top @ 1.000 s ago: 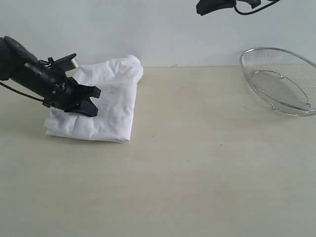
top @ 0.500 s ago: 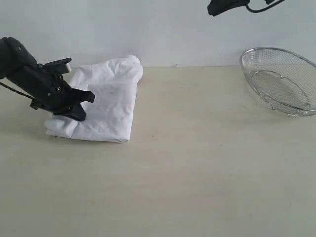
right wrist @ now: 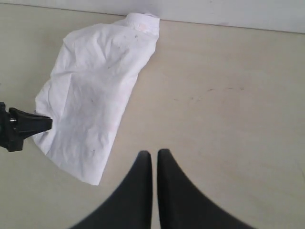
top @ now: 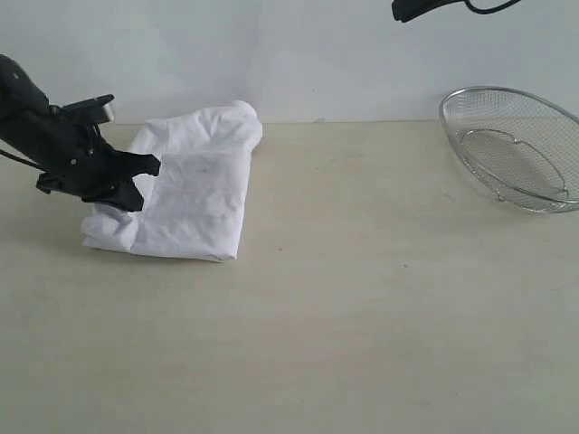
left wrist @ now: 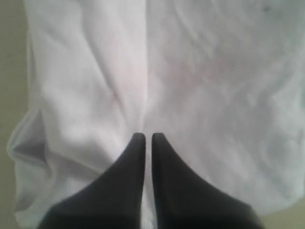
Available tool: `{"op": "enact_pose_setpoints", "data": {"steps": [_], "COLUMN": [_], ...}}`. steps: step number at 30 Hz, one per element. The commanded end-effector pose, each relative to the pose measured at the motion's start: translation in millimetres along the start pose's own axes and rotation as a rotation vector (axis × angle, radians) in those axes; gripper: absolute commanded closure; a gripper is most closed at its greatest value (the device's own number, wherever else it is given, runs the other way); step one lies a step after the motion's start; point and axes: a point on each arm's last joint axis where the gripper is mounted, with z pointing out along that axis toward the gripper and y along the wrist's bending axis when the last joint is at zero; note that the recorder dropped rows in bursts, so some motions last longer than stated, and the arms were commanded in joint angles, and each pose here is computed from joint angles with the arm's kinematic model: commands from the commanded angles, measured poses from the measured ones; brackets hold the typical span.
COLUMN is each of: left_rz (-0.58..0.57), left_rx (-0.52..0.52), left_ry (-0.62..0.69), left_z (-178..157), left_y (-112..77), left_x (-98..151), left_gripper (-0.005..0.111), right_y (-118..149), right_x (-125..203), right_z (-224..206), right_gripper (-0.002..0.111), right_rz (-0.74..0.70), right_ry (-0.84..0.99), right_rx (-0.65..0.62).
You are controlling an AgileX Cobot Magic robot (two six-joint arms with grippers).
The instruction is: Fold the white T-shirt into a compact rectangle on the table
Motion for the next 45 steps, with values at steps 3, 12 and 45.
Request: {"op": "enact_pose_setpoints", "data": {"steps": [3,12,45], "left_rz": [0.012,0.025,0.215], "left_rx": [0.056,0.156,0.11], "left_ry": [-0.13,-0.301,-0.618], "left_z": [-68.3,-170.5,-264.1], "left_y": [-25.2,-65.7,-88.8], "left_x": [9.6,52.7,163.8], "left_gripper": [0.102,0.102,0.102], "right_y": [10.7,17.1,15.9], "right_x": [22.2,108.4,251.3], "right_z": [-31.0,-46.7,-39.7], "right_gripper": [0.108,0.108,0.108], "right_rz": [-0.014,0.044,0.078], "right_ry": [0.019,-0.102,-0.254], "right_rx": [0.035,0.112,0.22]}}
